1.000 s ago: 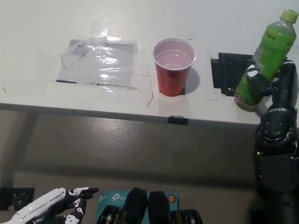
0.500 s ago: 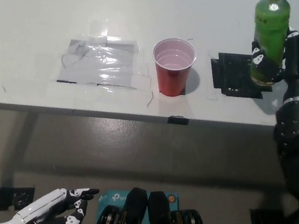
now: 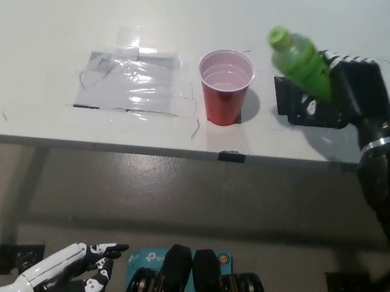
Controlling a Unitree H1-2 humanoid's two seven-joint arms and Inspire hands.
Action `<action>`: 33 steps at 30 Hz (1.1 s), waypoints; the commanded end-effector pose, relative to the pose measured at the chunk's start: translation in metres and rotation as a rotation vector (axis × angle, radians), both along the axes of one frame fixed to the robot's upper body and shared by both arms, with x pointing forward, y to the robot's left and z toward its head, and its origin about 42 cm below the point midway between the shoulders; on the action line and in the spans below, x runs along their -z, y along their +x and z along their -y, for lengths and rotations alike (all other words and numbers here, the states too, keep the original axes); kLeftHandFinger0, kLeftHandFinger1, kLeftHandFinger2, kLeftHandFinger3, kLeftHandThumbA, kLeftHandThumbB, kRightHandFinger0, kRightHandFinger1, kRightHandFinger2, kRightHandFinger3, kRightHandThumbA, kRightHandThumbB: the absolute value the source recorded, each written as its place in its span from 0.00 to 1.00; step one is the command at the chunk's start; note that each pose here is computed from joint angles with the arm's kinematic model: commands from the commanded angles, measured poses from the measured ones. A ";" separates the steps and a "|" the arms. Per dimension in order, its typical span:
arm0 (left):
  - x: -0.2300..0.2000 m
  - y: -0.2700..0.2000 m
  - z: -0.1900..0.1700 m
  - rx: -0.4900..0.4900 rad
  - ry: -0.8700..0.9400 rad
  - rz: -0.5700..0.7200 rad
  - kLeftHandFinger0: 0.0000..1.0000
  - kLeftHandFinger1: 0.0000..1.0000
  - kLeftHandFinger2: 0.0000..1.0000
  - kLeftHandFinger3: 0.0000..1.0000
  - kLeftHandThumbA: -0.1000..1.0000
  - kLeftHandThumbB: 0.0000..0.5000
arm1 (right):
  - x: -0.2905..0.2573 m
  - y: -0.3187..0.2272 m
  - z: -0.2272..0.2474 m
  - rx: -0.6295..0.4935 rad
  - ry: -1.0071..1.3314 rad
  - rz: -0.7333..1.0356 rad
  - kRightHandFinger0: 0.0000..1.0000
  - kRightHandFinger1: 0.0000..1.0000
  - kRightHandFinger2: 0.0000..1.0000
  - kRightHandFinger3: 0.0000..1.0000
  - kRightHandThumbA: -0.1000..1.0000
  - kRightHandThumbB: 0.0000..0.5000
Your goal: The robot uses its right hand to pick up a bottle kept in the middle of the desk and tilt it into a cup kept next to it to pour water out
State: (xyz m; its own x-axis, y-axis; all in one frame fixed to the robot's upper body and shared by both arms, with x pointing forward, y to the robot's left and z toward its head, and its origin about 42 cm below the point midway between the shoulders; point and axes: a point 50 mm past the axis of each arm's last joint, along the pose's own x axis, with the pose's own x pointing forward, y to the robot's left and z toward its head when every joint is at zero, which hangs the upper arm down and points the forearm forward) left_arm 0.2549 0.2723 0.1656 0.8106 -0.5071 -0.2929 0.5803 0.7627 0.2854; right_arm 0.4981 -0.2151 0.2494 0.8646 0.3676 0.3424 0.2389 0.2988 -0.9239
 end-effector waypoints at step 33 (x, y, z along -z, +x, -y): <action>-0.019 0.005 -0.006 0.029 0.034 0.041 1.00 1.00 1.00 1.00 0.91 0.54 | -0.175 0.048 -0.009 -0.159 -0.819 0.477 0.00 0.00 0.08 0.32 0.01 0.48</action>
